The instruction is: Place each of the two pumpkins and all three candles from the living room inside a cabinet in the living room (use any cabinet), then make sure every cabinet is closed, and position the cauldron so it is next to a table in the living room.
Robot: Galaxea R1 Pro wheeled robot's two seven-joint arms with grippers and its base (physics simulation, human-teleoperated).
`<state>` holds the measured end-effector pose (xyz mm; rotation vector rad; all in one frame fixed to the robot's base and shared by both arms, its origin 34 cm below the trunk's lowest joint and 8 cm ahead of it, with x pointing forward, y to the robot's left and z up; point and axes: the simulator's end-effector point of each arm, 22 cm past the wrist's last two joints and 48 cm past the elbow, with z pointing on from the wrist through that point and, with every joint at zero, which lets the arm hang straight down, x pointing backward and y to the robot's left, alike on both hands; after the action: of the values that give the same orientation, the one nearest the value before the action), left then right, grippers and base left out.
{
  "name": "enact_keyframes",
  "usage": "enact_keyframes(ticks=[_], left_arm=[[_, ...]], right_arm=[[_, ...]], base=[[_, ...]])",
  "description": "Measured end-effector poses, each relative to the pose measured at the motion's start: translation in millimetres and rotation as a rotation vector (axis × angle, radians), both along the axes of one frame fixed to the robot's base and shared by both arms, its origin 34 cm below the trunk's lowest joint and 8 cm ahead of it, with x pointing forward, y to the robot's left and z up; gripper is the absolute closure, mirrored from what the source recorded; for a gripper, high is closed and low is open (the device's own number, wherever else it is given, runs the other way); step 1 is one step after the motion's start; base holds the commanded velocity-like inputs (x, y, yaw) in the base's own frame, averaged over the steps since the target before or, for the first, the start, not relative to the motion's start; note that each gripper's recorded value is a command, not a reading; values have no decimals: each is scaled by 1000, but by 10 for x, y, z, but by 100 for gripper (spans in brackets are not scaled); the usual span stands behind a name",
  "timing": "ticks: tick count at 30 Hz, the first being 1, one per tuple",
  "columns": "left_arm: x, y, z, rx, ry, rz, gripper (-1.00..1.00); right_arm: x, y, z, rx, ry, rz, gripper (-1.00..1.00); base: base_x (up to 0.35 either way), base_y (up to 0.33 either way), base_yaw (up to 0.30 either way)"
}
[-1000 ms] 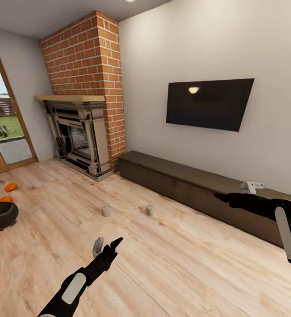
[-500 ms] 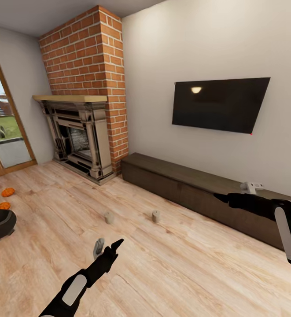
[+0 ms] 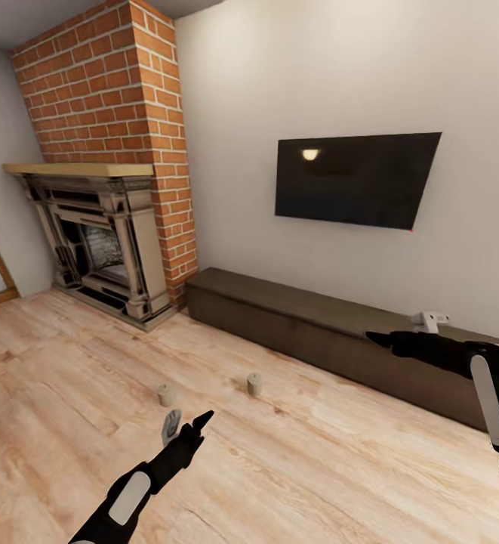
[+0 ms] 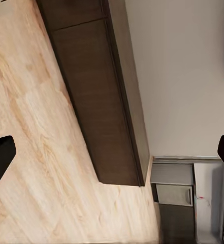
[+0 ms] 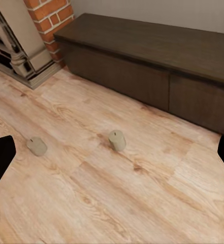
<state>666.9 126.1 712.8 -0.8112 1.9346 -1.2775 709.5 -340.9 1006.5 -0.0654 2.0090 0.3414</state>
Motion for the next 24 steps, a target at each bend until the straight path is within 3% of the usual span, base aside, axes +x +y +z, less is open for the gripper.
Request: enact_keyframes(ticks=[6,17,19,24], left_arm=[[-5,-9,-8,0,2,-1,-100],[33,105,-4,2,-3,33,-100],[90,327,15,-12,-9,95,-100],[52,452,4,-9,-23,103,-100]], right_arm=[[1,-10,4,0,-1,-2,-100],[0,-24,11,6,-3,-6,-100],[0,-25,13,5,-3,-6,-100],[1,-7,9,5,-2,-2,-100]], base=[[331,36,-218],[332,31,-21],[339,21,0],[341,1,0]])
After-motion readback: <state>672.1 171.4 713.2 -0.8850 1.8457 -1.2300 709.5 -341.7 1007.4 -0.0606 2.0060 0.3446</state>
